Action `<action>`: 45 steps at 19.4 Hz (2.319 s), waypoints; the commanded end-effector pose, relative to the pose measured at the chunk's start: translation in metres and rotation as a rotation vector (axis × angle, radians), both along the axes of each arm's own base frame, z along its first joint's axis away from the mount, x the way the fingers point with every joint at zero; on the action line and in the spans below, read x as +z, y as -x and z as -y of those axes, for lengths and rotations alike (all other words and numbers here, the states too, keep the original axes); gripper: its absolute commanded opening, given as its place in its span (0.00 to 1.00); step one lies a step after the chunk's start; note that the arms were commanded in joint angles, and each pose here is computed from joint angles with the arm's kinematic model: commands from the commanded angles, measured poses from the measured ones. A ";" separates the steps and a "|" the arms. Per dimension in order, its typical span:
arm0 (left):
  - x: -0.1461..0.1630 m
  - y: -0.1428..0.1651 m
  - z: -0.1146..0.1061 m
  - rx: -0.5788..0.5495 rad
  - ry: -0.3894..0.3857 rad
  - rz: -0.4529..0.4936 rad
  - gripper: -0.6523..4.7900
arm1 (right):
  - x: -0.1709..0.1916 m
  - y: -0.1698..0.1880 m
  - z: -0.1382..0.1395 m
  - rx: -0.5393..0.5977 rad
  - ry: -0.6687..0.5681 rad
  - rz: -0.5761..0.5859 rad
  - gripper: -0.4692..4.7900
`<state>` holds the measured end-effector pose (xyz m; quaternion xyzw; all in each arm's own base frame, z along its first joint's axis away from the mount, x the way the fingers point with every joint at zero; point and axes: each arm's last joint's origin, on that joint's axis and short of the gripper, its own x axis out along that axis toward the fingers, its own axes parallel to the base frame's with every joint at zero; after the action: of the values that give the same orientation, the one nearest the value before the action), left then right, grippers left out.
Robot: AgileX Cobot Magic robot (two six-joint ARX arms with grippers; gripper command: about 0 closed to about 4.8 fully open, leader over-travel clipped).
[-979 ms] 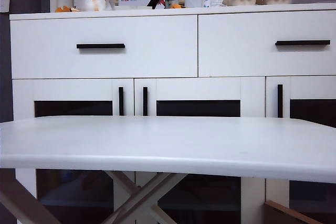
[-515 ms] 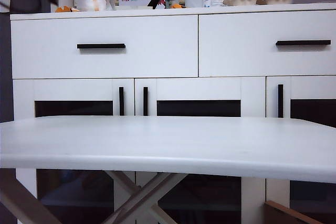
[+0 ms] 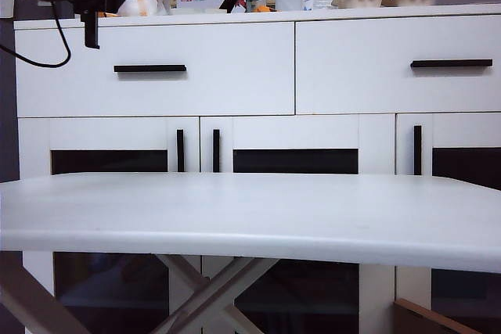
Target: Pick up a can of beer from the white table, open the left drawer, place the beer inside the drawer, and finally close the drawer.
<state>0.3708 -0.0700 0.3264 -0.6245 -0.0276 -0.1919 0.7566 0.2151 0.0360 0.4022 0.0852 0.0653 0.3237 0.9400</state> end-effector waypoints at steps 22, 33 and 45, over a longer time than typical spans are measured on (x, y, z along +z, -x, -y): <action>-0.031 -0.107 0.011 0.001 0.151 -0.079 0.80 | 0.011 0.013 -0.040 0.081 -0.001 0.086 0.36; -0.053 -0.150 0.017 0.027 0.140 -0.125 0.79 | 0.011 0.013 -0.040 0.078 0.012 0.096 0.36; -0.040 -0.165 0.001 0.064 0.086 -0.152 0.64 | 0.011 0.013 -0.040 0.072 0.013 0.098 0.36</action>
<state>0.5363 -0.0705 0.2832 -0.6726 0.0047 -0.1125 0.7314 0.2055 0.0768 0.4024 0.0644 0.0633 0.3574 0.9296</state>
